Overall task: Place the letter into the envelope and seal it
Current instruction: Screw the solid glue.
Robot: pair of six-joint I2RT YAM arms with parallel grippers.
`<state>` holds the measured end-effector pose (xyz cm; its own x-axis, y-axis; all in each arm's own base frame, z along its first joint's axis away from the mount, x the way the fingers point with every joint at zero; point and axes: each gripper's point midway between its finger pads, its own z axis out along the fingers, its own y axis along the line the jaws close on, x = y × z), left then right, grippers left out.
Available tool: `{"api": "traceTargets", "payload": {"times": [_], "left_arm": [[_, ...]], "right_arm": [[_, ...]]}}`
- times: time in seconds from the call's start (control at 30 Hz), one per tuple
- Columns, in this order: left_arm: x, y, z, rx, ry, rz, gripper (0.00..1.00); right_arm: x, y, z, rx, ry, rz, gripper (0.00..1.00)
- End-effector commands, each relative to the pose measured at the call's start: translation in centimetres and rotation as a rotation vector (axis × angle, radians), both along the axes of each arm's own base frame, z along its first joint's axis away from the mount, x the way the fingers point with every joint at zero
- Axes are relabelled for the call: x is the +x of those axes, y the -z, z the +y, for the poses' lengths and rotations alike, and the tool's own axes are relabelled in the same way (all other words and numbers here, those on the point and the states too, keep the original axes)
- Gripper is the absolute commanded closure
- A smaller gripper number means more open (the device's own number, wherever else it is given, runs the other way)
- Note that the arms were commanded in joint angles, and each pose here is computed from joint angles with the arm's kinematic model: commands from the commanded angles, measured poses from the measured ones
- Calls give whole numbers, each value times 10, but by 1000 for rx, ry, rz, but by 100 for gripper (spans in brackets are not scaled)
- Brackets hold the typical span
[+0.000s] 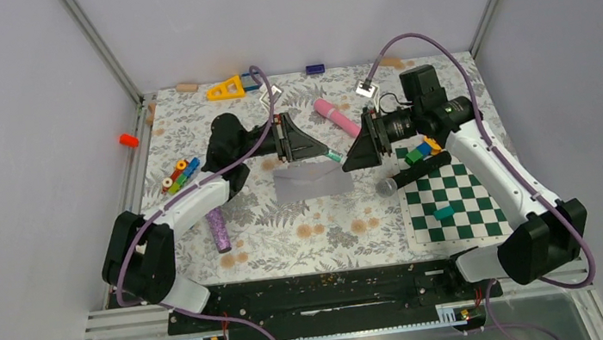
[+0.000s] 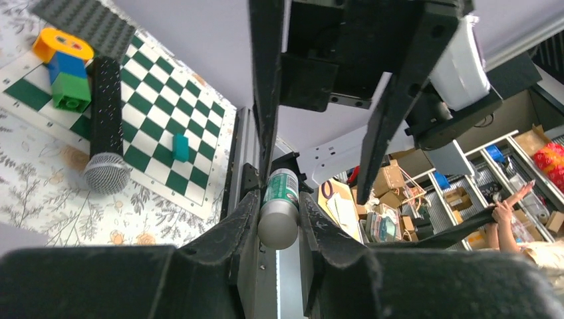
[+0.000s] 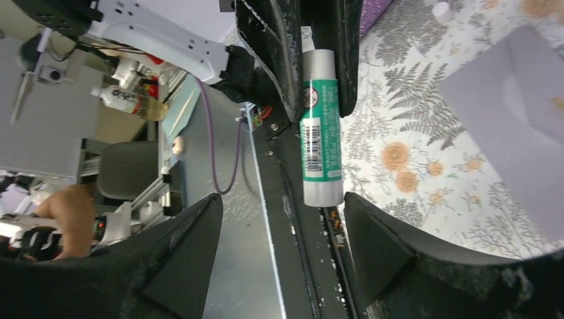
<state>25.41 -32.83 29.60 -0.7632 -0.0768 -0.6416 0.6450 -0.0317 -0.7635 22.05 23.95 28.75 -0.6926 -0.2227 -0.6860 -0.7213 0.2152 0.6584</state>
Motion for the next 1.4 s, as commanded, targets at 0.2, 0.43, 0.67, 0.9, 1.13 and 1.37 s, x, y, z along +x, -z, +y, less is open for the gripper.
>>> {"api": "traceTargets", "payload": {"times": [0.2,0.43,0.67,0.9,1.13,1.37], "left_arm": [[-31,-44,5,-120,95,-177,95],[-30,-43,3,-116,97,-165,96],[-19,-36,0,-90,62,-116,96],[11,-6,-6,38,-66,32,96],[32,23,-6,122,-174,161,95],[33,27,-6,133,-187,193,93]], "right_arm": [[-12,-13,6,113,-73,97,34],[-8,-17,8,131,-67,109,55],[-6,-10,6,104,-40,78,67],[4,8,-5,-31,38,-97,69],[22,32,-22,-259,166,-359,70],[27,47,-20,-455,241,-651,59]]}}
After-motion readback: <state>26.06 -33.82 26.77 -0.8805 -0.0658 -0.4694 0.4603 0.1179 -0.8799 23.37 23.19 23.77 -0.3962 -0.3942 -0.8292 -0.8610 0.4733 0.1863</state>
